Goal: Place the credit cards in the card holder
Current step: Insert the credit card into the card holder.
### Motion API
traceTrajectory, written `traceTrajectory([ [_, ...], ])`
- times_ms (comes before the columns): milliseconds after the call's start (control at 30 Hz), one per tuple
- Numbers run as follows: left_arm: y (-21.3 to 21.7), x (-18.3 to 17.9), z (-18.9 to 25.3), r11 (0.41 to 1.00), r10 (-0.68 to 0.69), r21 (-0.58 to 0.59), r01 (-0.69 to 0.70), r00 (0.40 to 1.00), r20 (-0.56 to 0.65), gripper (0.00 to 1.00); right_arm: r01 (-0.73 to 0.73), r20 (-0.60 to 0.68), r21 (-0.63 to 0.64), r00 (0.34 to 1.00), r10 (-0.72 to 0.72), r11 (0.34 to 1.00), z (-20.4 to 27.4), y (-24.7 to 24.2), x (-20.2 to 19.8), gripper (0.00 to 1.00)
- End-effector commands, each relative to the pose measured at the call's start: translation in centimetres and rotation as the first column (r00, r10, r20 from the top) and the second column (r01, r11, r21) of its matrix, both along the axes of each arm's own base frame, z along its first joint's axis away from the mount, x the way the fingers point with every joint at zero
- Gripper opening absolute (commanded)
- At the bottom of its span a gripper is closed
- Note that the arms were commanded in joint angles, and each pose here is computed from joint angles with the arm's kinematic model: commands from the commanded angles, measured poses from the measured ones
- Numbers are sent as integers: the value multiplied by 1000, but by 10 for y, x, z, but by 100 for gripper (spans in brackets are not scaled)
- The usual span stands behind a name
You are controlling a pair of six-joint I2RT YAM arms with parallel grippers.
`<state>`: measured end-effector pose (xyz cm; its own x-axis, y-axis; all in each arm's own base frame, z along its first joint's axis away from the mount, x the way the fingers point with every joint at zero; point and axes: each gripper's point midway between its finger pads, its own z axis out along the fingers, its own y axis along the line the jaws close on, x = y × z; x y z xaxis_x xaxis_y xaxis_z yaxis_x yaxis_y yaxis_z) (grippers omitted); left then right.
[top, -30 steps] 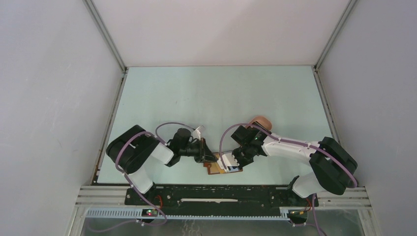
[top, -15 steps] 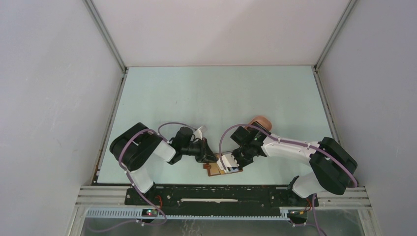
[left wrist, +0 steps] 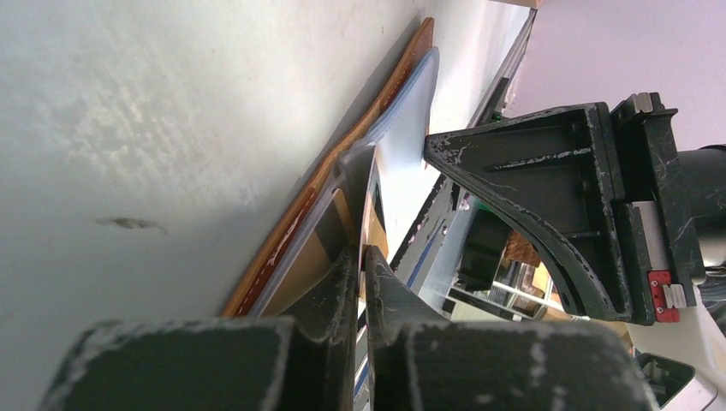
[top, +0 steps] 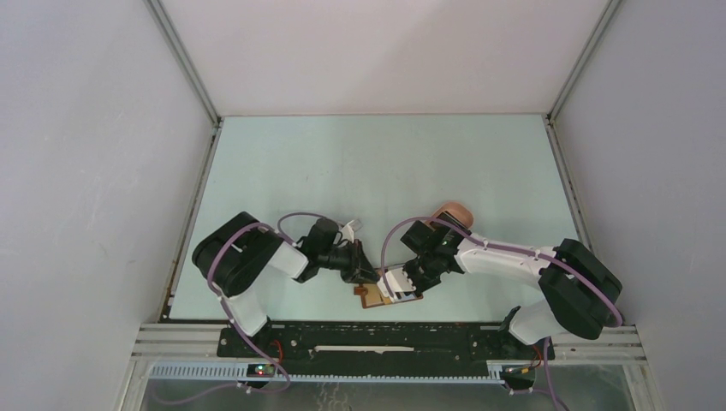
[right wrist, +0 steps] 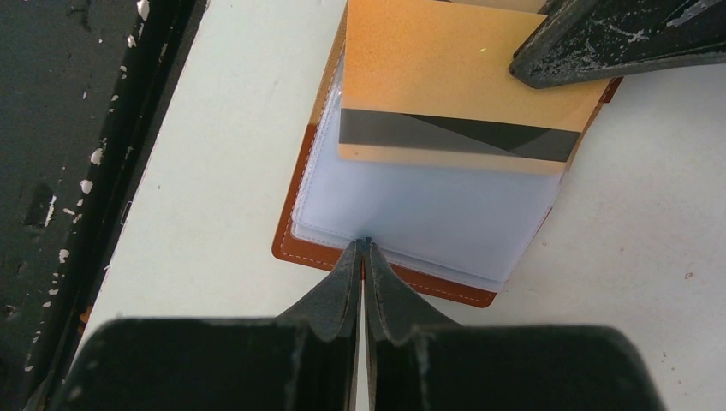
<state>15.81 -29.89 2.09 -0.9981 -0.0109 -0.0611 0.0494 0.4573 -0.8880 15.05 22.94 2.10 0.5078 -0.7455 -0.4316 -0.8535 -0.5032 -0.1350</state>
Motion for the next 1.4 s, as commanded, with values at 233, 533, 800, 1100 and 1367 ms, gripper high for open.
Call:
traceTrajectory([
  [233, -6, 0, -4, 999, -47, 15, 48, 999, -19, 9, -25, 20, 31, 1000, 24, 999, 5, 8, -2, 9],
  [533, -14, 3, -3, 998, -60, 9, 60, 998, -18, 11, -21, 25, 35, 999, 20, 999, 6, 9, -2, 9],
  [800, -15, 4, -9, 998, -60, 19, 60, 998, -24, 15, 28, 18, 52, 999, -29, 998, 14, 16, 2, 11],
  [1100, -14, 5, -15, 998, -56, 33, 56, 998, -25, 23, 112, -92, 213, 991, -94, 971, 62, 47, -9, 25],
  [1367, -14, 5, -15, 998, -59, 30, 60, 998, -26, 27, 100, -96, 256, 992, -77, 962, 67, 92, -31, 8],
])
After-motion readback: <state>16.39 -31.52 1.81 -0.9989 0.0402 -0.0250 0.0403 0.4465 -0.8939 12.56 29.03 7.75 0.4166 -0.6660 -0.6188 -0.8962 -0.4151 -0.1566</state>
